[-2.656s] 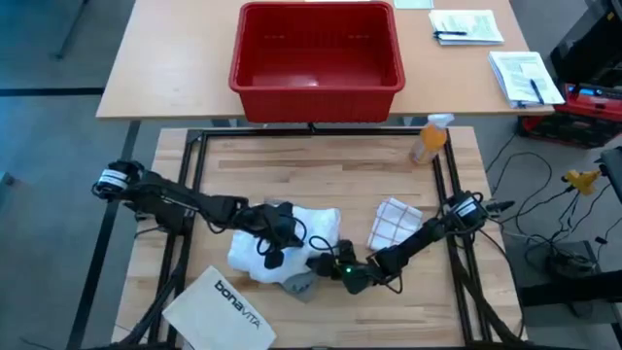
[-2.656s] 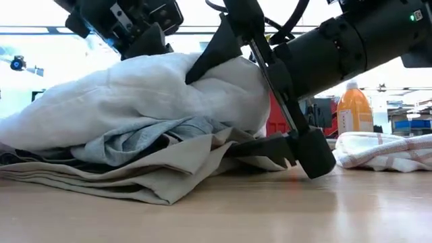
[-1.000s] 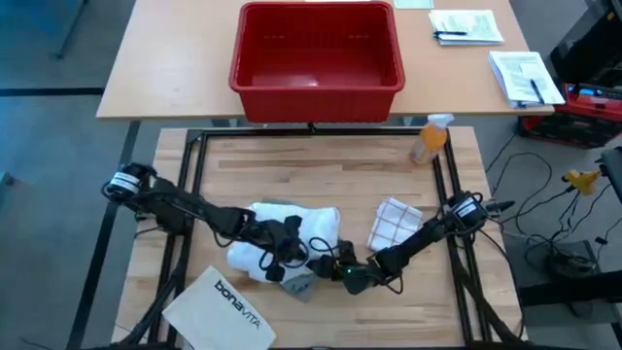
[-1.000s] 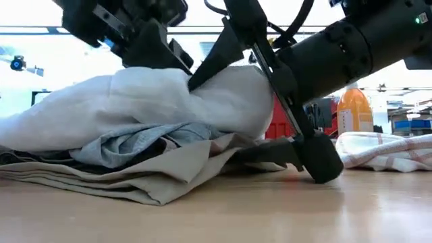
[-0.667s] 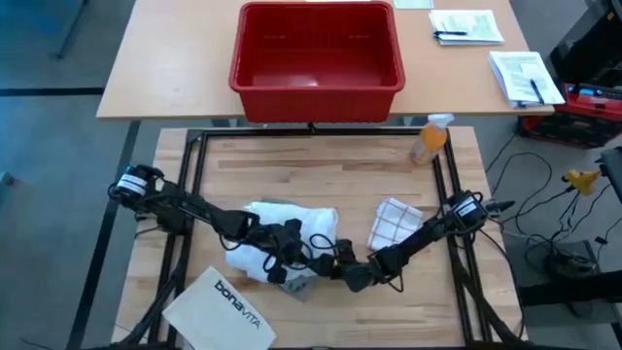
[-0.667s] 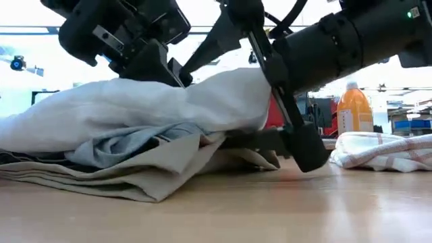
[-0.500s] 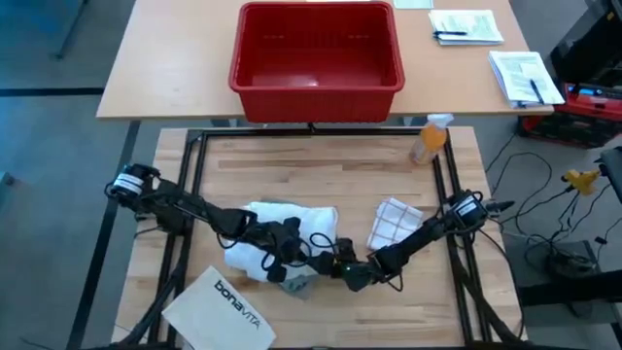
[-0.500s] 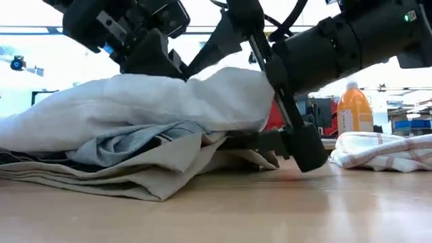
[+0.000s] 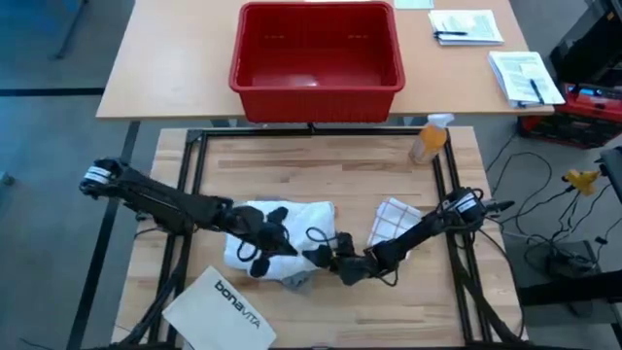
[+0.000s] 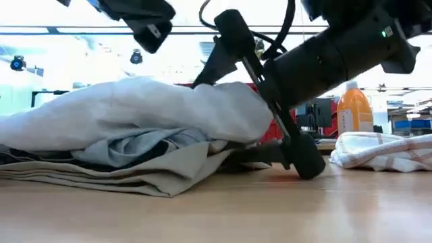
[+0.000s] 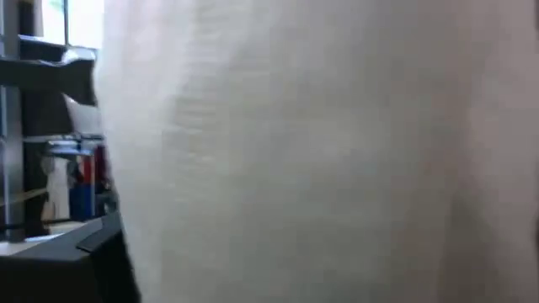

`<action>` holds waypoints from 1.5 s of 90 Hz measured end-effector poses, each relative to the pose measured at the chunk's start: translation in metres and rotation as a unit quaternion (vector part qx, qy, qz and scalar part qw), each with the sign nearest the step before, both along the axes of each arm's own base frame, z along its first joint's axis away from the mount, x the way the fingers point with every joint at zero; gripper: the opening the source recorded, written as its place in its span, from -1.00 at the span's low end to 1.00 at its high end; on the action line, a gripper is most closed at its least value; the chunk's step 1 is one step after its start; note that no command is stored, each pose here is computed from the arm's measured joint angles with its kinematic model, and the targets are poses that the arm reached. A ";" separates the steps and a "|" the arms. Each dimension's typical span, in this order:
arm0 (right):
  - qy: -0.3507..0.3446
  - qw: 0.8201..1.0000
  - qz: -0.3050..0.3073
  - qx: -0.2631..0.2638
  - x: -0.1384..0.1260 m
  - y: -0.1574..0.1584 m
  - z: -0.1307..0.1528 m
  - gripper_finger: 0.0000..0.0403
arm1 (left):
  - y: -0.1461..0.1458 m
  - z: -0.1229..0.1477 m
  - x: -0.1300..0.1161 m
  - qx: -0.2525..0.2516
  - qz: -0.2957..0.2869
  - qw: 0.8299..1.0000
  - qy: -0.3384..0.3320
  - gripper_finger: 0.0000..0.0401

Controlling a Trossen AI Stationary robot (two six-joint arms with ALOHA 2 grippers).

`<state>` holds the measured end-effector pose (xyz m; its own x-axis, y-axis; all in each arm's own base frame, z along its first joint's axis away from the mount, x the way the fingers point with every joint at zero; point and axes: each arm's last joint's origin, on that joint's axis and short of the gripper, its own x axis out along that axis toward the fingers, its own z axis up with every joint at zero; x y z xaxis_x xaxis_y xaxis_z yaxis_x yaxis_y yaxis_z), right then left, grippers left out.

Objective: Fold laundry
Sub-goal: Put the stack of clothes into the red bin

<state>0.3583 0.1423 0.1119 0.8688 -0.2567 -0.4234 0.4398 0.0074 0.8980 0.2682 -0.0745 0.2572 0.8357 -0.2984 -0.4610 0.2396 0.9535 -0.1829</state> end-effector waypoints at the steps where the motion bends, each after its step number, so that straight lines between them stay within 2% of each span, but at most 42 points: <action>1: 0.001 1.000 0.001 0.001 0.000 0.000 0.000 0.99 | 0.001 0.001 -0.001 0.001 0.002 1.000 0.000 -1.00; 16: 0.003 1.000 0.006 -0.006 0.003 -0.003 0.002 0.99 | 0.018 0.021 -0.022 0.017 0.072 0.997 -0.014 -1.00; 26: 0.005 1.000 0.007 -0.008 0.007 -0.006 0.003 0.99 | 0.029 0.008 -0.039 0.015 0.109 0.994 0.027 -1.00; 31: 0.008 1.000 0.013 -0.009 0.009 -0.009 0.003 0.99 | 0.036 -0.001 -0.050 -0.012 0.142 0.990 0.025 -1.00; 40: 0.009 1.000 0.020 -0.006 0.010 -0.011 0.004 0.99 | 0.046 -0.015 -0.074 -0.067 0.182 0.981 -0.016 -1.00; 46: 0.009 1.000 0.021 -0.007 0.010 -0.010 0.004 0.99 | 0.052 -0.029 -0.091 -0.094 0.216 0.972 -0.014 -1.00; 56: 0.010 1.000 0.029 -0.002 0.010 -0.010 0.003 0.99 | 0.061 -0.045 -0.114 -0.195 0.298 0.934 0.019 -0.96; 65: 0.011 0.999 0.036 0.000 0.010 -0.010 0.003 0.99 | 0.061 -0.050 -0.130 -0.258 0.318 0.910 0.064 -0.74; 73: 0.012 0.999 0.040 0.001 0.011 -0.010 0.003 0.99 | 0.062 -0.049 -0.141 -0.292 0.335 0.891 0.092 -0.40; 80: 0.012 0.999 0.042 0.000 0.011 -0.010 0.003 0.99 | 0.063 -0.041 -0.150 -0.298 0.347 0.882 0.111 -0.02; 88: 0.011 0.999 0.044 0.001 0.011 -0.010 0.004 0.99 | 0.066 -0.033 -0.161 -0.277 0.382 0.873 0.126 0.46; 93: 0.010 0.999 0.046 0.000 0.011 -0.010 0.004 0.99 | 0.068 -0.031 -0.165 -0.269 0.417 0.858 0.131 0.76; 96: 0.010 0.999 0.048 0.000 0.011 -0.009 0.004 0.99 | 0.069 -0.033 -0.168 -0.265 0.435 0.849 0.141 0.88; 100: 0.010 0.999 0.050 0.001 0.011 -0.009 0.004 0.99 | 0.070 -0.039 -0.169 -0.256 0.451 0.839 0.165 0.93; 110: 0.011 0.998 0.056 0.001 0.012 -0.010 0.004 0.99 | 0.067 -0.060 -0.166 -0.274 0.448 0.821 0.222 0.79; 117: 0.010 0.998 0.058 0.002 0.012 -0.010 0.004 0.99 | 0.066 -0.070 -0.161 -0.280 0.455 0.813 0.230 0.77; 135: 0.010 0.998 0.064 0.008 0.012 -0.010 0.004 0.99 | 0.066 -0.086 -0.152 -0.260 0.482 0.801 0.243 0.97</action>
<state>0.3703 0.1324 0.1161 0.8854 -0.1374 -0.4441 0.4542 0.0514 0.8894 0.1161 -0.0082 0.1711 0.5528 0.1196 -0.8247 -0.7815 0.4181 -0.4631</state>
